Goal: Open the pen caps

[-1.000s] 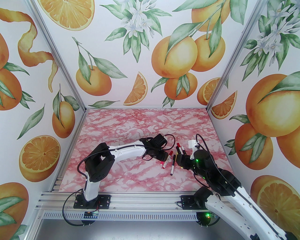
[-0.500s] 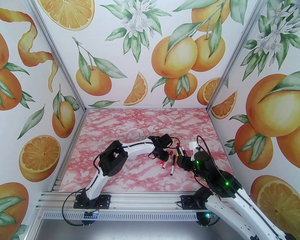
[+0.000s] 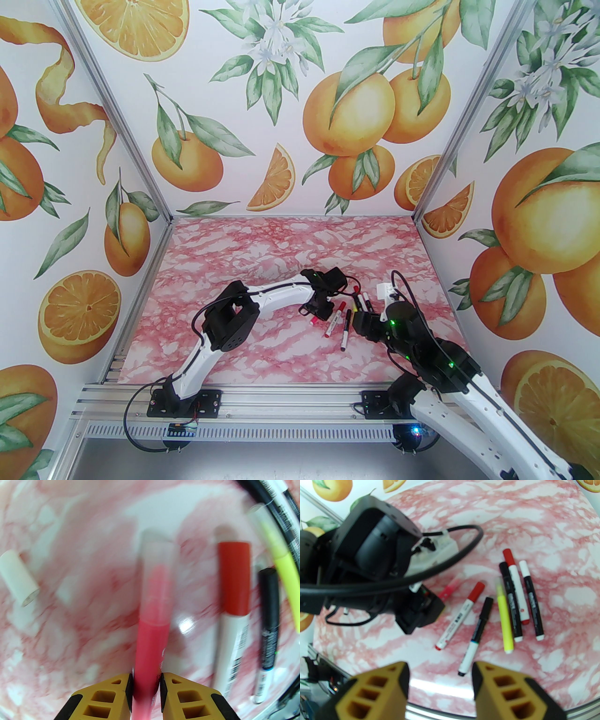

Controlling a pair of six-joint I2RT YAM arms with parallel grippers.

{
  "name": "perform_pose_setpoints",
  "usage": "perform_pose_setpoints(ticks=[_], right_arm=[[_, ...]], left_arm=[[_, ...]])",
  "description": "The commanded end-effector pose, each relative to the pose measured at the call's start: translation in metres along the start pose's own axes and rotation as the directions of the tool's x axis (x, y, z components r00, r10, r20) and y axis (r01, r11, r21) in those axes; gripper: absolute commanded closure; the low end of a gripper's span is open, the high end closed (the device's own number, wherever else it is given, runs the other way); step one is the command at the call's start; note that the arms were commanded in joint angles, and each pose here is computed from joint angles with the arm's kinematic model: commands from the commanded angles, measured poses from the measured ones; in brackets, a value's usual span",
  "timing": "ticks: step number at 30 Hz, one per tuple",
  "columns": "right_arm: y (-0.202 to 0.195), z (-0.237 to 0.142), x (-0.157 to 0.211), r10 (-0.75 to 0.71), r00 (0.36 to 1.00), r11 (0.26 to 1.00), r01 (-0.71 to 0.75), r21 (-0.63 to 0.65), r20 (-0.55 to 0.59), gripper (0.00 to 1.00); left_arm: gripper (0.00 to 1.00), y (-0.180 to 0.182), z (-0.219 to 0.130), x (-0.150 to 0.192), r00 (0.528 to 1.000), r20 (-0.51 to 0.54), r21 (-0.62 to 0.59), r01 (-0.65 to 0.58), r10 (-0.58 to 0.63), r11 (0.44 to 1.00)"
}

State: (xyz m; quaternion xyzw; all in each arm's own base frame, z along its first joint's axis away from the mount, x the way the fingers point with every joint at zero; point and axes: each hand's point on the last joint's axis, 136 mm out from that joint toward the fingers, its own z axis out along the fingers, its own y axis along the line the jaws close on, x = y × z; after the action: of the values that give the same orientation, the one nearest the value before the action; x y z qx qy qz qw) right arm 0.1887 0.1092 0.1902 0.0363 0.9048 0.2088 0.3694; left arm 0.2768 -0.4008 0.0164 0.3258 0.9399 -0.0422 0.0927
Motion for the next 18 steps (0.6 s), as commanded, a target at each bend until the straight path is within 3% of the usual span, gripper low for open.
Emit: perform_pose_setpoints(ticks=[1, 7, 18], right_arm=[[-0.001, 0.003, 0.002, 0.021, 1.0, 1.0, -0.021, 0.005, -0.006, 0.51], [0.01, 0.004, 0.0, 0.055, 0.998, 0.997, -0.055, -0.052, -0.006, 0.52], [0.04, 0.006, 0.0, 0.141, 0.99, 0.963, -0.143, -0.229, -0.025, 0.56]], left_arm=[[0.78, 0.017, 0.007, 0.015, 0.994, -0.084, -0.093, -0.084, 0.077, 0.992], [0.87, 0.013, -0.003, 0.015, 0.994, -0.064, -0.062, -0.091, 0.087, 0.994], [0.88, 0.003, -0.08, 0.02, 0.983, 0.168, 0.241, 0.029, -0.071, 0.97]])
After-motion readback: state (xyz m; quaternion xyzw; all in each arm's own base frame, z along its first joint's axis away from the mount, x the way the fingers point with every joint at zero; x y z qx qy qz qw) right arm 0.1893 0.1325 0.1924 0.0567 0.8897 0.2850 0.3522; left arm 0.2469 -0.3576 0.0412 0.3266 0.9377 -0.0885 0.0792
